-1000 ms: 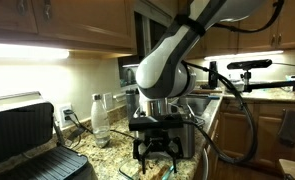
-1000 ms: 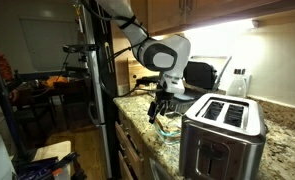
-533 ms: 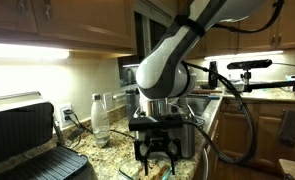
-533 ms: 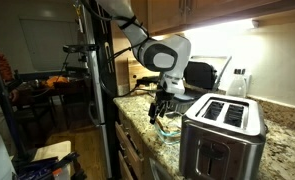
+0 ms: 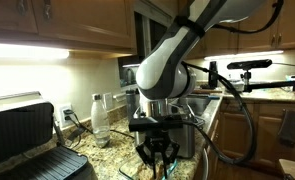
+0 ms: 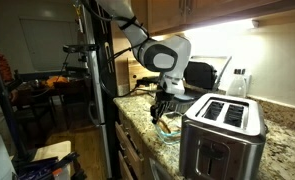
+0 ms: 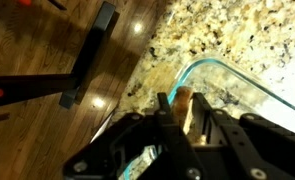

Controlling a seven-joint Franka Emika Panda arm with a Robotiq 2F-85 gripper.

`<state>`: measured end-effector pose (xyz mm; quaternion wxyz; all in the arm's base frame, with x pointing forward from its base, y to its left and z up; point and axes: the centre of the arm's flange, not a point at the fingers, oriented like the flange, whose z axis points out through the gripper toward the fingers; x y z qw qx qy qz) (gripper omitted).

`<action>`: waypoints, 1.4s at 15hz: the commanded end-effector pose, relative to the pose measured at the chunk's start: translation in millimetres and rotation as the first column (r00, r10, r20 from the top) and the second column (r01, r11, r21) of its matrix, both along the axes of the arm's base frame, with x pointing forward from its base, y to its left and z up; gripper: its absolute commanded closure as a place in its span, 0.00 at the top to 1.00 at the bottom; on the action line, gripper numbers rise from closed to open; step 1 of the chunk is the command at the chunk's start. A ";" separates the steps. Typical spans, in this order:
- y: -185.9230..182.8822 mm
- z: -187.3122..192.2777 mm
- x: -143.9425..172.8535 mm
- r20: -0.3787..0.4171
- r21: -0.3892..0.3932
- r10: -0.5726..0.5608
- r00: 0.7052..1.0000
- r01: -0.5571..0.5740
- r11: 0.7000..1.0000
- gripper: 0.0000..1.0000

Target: Put the bread in the toaster

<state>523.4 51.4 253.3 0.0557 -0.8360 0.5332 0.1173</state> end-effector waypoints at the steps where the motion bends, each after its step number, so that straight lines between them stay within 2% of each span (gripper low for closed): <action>1: -1.4 -1.2 0.4 0.009 -0.012 -0.029 1.000 0.029 1.000 0.14; 2: -1.3 -0.7 0.7 0.010 -0.012 -0.029 1.000 0.029 1.000 0.12; 4: -1.5 -0.3 0.5 0.010 -0.013 -0.028 1.000 0.028 1.000 0.15; 7: -2.2 1.6 -0.5 0.010 -0.017 -0.026 1.000 0.026 1.000 0.08; 13: 2.1 12.7 3.8 0.015 -0.037 0.008 1.000 -0.007 0.999 0.08; 21: 3.7 42.6 17.7 0.056 -0.102 0.053 0.997 -0.047 0.994 0.09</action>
